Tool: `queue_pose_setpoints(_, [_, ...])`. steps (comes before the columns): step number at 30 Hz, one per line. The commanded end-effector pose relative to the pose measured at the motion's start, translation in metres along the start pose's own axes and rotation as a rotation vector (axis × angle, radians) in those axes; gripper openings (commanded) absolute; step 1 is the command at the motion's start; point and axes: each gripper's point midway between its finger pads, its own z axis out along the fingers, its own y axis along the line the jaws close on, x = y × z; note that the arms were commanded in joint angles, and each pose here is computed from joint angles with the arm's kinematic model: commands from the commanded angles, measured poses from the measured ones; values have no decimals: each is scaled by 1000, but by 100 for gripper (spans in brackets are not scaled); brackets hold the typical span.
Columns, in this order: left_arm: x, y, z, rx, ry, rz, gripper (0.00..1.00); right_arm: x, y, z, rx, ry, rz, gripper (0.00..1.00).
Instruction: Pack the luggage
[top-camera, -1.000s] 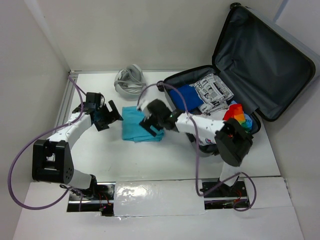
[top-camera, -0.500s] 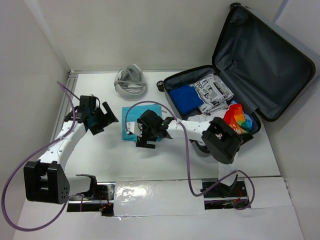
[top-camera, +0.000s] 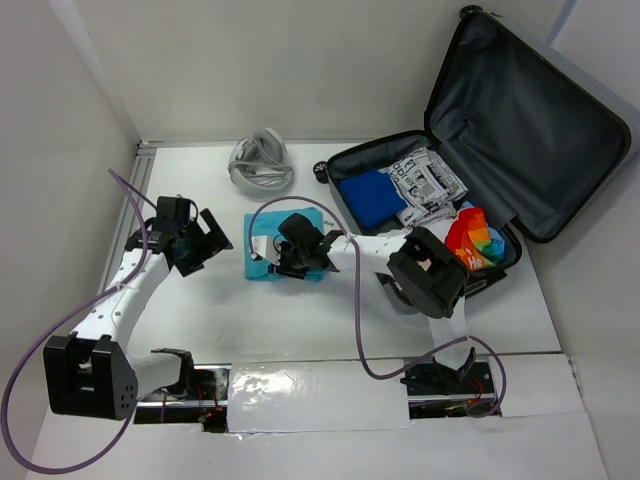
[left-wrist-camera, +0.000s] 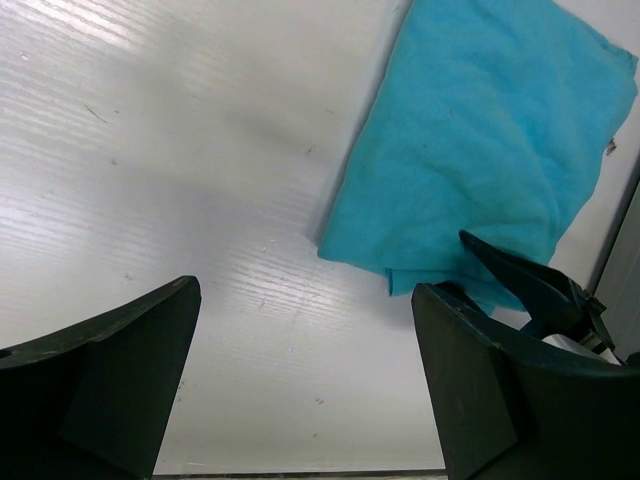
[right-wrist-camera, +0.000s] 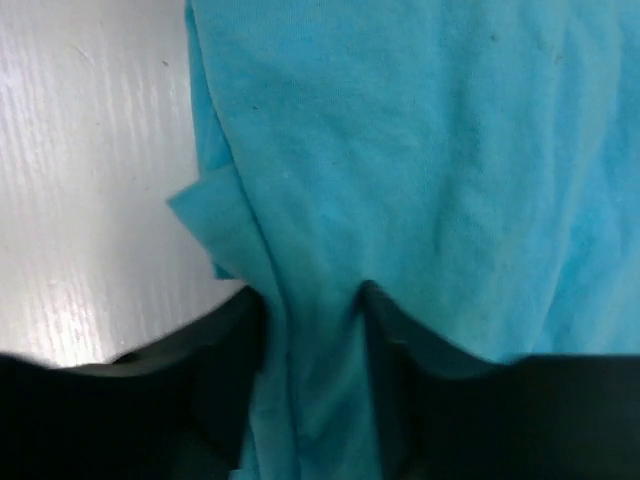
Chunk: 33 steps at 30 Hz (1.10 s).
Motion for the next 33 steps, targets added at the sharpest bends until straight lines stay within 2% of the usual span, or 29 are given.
queue_pose_setpoints(1, [-2, 4, -4, -7, -23, -10, 100, 5, -13, 2, 41, -4, 9, 43])
queue_pose_setpoints(2, [-2, 4, -4, -7, -23, -10, 100, 9, -10, 3, 35, 2, 24, 28])
queue_pose_setpoints(6, [-3, 6, -4, -15, -29, -10, 100, 7, -11, -2, 32, -13, 41, 0])
queue_pose_setpoints(8, [-5, 6, -6, -16, -42, -10, 100, -16, -7, -18, -11, -77, 53, 0])
queue_pose_setpoints(13, [-8, 4, -8, -10, -49, -10, 100, -87, -13, -77, -48, -259, 278, 0])
queue_pose_setpoints(18, [-6, 1, -5, -3, -29, -10, 100, -113, -19, -120, -144, -380, 512, 0])
queue_pose_setpoints(21, [-6, -3, -6, 20, -23, 0, 100, -111, -32, -137, -200, -392, 692, 0])
queue_pose_setpoints(25, [-6, -6, -6, 34, -23, 0, 100, -95, -53, -150, -245, -412, 838, 0])
queue_pose_setpoints(30, [-8, -8, -5, 40, -30, 1, 100, -45, -91, -163, -160, -378, 1034, 0])
queue_pose_setpoints(33, [-6, -6, -1, 28, -16, 0, 100, -33, -98, -184, -157, -404, 1125, 0])
